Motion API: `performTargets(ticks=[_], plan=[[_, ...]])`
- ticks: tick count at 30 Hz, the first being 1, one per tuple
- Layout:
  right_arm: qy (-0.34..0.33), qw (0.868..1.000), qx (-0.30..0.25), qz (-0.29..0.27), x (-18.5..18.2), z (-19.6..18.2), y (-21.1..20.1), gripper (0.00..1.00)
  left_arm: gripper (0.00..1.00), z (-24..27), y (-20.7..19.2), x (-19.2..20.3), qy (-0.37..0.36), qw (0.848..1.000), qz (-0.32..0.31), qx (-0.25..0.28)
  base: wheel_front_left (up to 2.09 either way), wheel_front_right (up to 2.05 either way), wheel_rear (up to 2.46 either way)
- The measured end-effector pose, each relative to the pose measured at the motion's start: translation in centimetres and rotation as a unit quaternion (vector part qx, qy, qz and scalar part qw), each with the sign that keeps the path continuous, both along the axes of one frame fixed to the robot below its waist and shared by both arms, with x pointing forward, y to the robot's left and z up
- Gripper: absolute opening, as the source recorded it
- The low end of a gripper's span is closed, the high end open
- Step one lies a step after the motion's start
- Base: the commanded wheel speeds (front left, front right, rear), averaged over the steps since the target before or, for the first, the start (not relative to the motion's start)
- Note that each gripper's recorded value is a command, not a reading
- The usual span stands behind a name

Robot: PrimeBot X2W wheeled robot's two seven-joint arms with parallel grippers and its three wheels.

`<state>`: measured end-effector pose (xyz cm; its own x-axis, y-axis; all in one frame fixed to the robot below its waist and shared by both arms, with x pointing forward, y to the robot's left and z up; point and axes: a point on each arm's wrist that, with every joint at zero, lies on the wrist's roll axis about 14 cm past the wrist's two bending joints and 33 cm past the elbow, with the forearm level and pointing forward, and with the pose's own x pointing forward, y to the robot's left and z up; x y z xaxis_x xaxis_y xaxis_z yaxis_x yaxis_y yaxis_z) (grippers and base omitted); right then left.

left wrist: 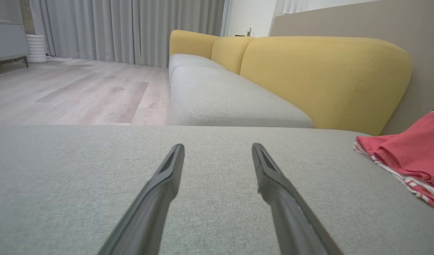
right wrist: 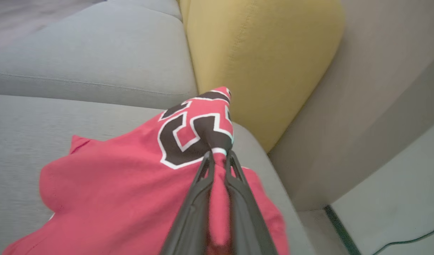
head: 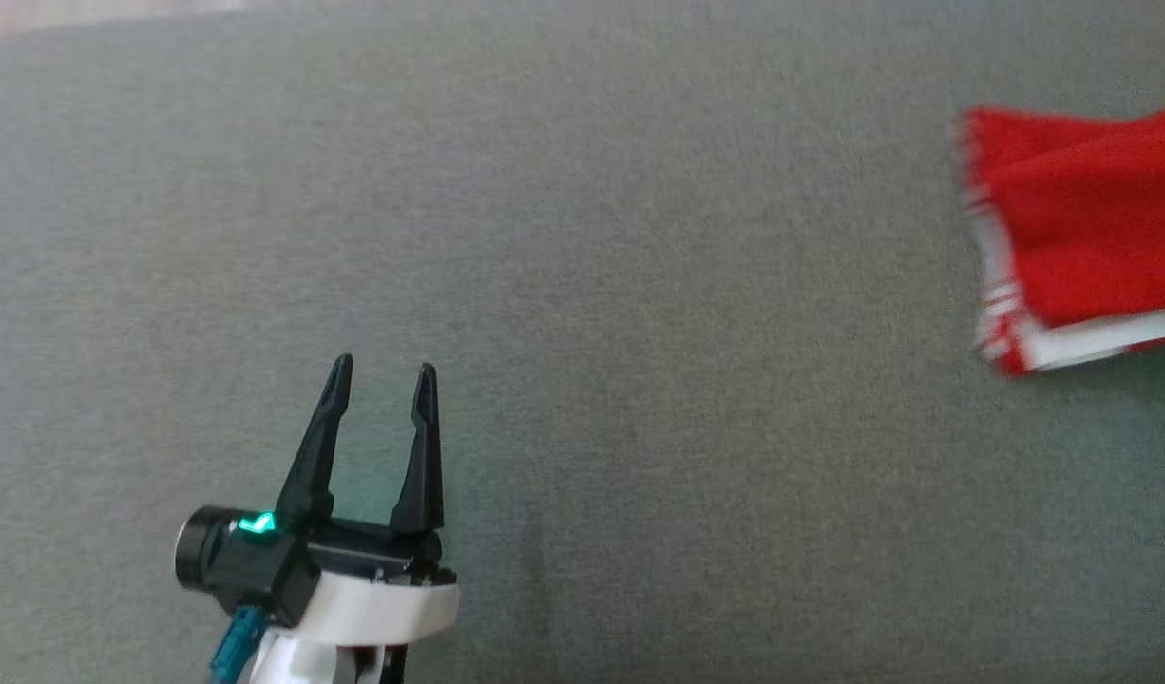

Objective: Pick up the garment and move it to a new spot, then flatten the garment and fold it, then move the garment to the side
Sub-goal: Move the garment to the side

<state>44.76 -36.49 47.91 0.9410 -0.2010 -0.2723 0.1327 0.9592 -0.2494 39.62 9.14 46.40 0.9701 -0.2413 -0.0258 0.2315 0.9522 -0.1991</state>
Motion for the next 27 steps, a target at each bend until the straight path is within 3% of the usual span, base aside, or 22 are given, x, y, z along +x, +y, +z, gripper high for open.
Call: performTargets(ticks=[2,3,4,7,11,18,21,25,27], plan=[[0.008,0.999,-0.029,-0.029,-1.0,1.0,-2.8,0.0,1.0,-0.5,-0.5,0.6,0.006,1.0,-0.006,-0.002,0.0,0.0,0.0],[0.013,0.998,-0.038,-0.045,-1.6,1.3,-3.9,0.37,1.0,-0.8,-0.7,0.8,0.009,1.0,-0.01,-0.003,0.0,0.0,0.0],[0.017,0.997,-0.049,-0.059,-2.0,1.6,-4.9,1.0,1.0,-1.1,-0.9,1.0,0.012,1.0,-0.015,-0.005,0.0,0.0,0.0],[-0.004,0.992,-0.107,-0.069,-2.3,3.8,-6.0,1.0,1.0,-1.8,-1.4,1.5,0.018,1.0,-0.022,-0.006,0.0,0.0,0.0],[-0.071,0.991,-0.11,-0.042,-1.8,5.2,-2.5,1.0,1.0,-1.2,-1.7,1.7,0.009,1.0,-0.029,-0.006,0.0,0.0,0.0],[-0.097,0.993,0.036,0.062,-3.8,-0.6,9.9,1.0,1.0,1.3,-1.4,0.7,-0.02,1.0,-0.023,-0.006,0.0,0.0,0.0],[-0.093,0.99,0.072,0.079,-5.3,-2.1,12.4,1.0,1.0,1.5,-0.6,0.0,-0.019,1.0,-0.008,-0.006,0.0,0.0,0.0],[-0.096,0.979,0.148,0.106,-7.0,-3.0,17.5,1.0,1.0,1.6,1.0,-2.0,-0.015,1.0,0.026,0.006,0.0,0.0,0.0],[-0.128,0.966,0.175,0.137,-7.1,-0.8,20.3,1.0,1.0,2.4,2.0,-2.8,-0.024,0.999,0.048,0.009,0.0,0.0,0.0]])
